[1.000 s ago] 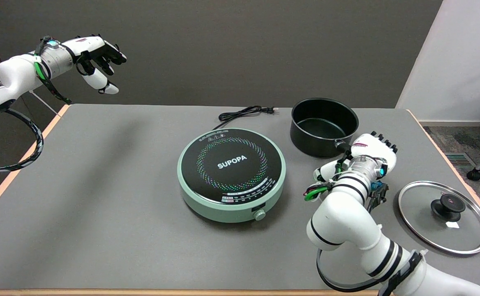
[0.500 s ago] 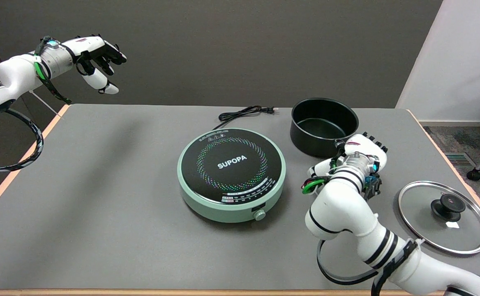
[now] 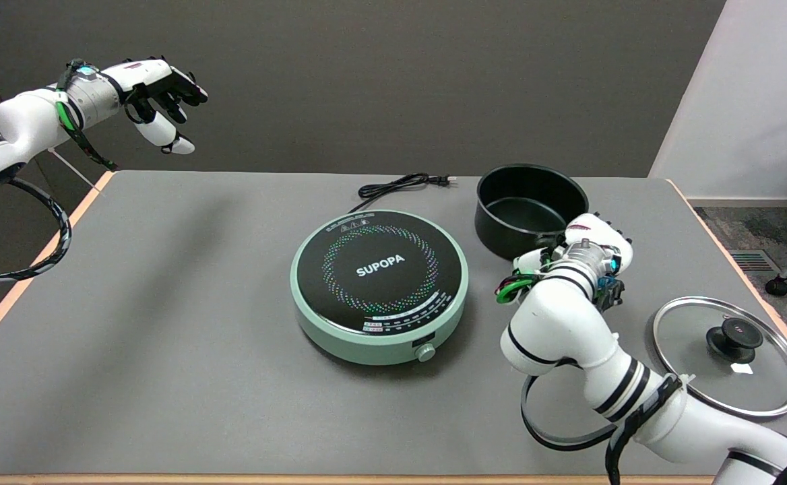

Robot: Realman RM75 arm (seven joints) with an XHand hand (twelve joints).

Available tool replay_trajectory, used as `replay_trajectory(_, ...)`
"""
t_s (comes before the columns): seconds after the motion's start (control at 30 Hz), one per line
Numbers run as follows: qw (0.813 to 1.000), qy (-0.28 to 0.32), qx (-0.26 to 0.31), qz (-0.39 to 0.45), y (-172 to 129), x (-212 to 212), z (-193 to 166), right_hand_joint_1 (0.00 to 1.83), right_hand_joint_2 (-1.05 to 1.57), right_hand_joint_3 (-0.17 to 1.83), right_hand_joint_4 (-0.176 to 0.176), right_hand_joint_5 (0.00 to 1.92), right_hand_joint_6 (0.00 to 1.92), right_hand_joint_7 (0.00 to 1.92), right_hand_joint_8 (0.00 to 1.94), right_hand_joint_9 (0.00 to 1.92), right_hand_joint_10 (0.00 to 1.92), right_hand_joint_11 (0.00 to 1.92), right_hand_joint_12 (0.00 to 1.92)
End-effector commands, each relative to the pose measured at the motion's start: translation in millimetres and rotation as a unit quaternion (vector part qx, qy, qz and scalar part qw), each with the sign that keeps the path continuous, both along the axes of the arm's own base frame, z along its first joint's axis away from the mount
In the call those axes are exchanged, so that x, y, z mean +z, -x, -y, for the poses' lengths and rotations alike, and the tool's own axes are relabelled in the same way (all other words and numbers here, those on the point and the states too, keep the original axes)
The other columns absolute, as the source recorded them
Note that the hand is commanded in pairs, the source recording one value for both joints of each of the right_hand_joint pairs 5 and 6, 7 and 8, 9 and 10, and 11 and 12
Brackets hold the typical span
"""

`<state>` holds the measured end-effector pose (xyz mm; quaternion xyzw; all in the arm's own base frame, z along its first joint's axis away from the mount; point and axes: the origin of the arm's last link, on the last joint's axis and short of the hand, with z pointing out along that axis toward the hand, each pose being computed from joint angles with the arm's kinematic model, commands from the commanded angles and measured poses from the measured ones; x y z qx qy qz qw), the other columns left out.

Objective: Pick up the pot.

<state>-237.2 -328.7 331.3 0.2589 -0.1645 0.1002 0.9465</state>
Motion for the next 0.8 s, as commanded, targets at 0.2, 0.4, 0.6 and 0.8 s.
replay_trajectory(0.2, 1.0, 0.002, -0.002, -0.005, -6.6, 6.0, 9.5, 1.11, 0.41, 0.6, -0.001, 1.11, 1.11, 1.11, 1.11, 1.11, 1.11, 1.11, 1.11)
replay_trajectory(0.4, 1.0, -0.003, -0.006, 0.004, -9.2, 6.8, 11.2, 1.05, 0.12, 0.8, -0.011, 0.83, 0.83, 0.83, 0.83, 0.83, 0.83, 0.83, 0.83)
replay_trajectory(0.6, 0.999, 0.006, -0.023, 0.029, -6.1, 13.4, 9.2, 1.12, -0.14, 0.94, -0.176, 0.06, 0.06, 0.06, 0.06, 0.06, 0.06, 0.06, 0.06)
replay_trajectory(0.8, 0.998, 0.006, -0.042, 0.044, -10.3, 21.3, 8.8, 1.18, -0.2, 1.0, -0.176, 0.05, 0.05, 0.05, 0.05, 0.05, 0.05, 0.05, 0.05)
